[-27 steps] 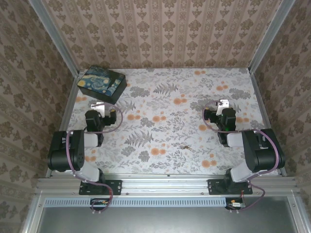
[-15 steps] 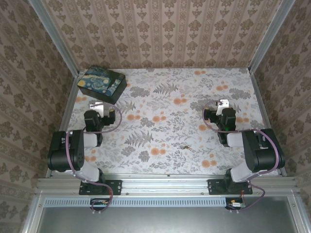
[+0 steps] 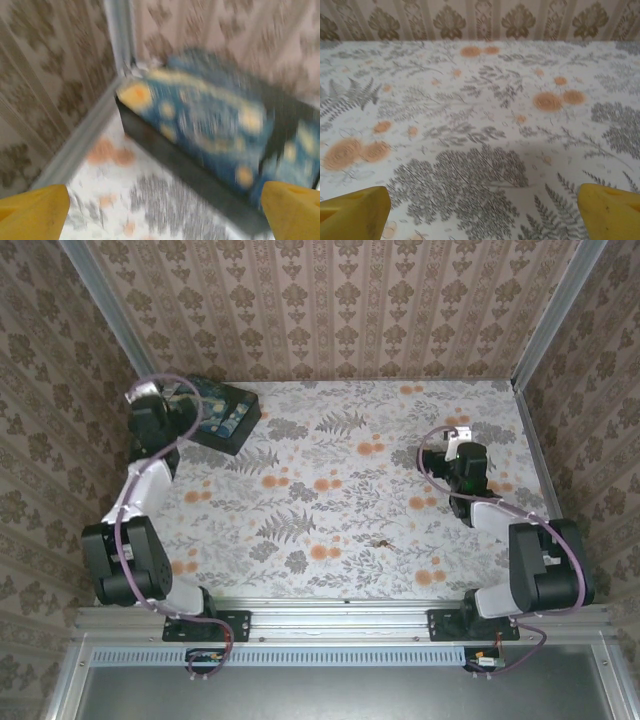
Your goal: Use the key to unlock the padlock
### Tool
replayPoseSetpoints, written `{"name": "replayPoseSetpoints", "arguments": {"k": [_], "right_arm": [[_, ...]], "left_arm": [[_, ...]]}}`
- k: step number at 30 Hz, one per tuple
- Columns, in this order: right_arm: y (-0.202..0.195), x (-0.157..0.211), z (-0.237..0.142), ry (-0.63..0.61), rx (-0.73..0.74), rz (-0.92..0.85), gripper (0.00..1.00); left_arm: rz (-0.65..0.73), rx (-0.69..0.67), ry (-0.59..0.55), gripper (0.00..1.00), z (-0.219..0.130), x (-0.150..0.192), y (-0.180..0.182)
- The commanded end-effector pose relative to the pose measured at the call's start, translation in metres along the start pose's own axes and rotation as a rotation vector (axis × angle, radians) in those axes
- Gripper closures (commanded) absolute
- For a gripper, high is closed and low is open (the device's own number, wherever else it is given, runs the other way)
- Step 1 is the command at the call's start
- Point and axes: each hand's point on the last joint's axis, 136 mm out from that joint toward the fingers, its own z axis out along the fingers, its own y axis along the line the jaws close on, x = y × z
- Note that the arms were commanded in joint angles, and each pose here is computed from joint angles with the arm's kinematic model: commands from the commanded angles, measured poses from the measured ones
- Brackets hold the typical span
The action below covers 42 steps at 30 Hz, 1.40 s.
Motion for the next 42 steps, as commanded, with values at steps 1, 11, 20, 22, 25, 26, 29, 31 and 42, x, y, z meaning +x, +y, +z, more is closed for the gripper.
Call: {"name": "replayPoseSetpoints", "arguments": {"k": [1,11,20,22,25,26,29,31,42], "right_arm": [[0.004,0.010,-0.011,0.067,0.000,0.008,0.03],[0.025,0.004,-0.024,0.066,-0.045,-0.019,0.04],[0.040,-0.022,-0.036,0.031,-0.108,0.032,0.03],[0.041,-0.026,-0.039,0.033,-0.113,0.043,0.04],[0.043,-0.034,-0.045,0.031,-0.124,0.059,0.03],[0.044,-0.036,-0.047,0.033,-0.132,0.061,0.03],[0.046,-0.042,-0.055,0.039,-0.141,0.070,0.04],[0.046,-0.046,-0.060,0.036,-0.146,0.084,0.03],[0.091,-0.038,-0.058,0.143,-0.283,0.083,0.03]], "left_arm": [[-0.173,-0.151,0.306,0.00,0.014,0.065,0.018],[-0.401,-0.087,0.463,0.00,0.100,0.117,-0.008],[-0.265,-0.009,0.672,0.03,0.079,0.175,-0.053],[-0.212,0.019,0.724,0.10,0.062,0.191,-0.061],[-0.138,0.046,0.818,0.08,0.033,0.211,-0.070],[-0.112,0.058,0.848,0.08,0.023,0.217,-0.073],[-0.036,0.109,0.907,0.09,-0.008,0.232,-0.085],[0.006,0.154,0.955,0.10,-0.030,0.247,-0.099],[0.204,0.394,1.042,0.10,-0.158,0.293,-0.164]]}}
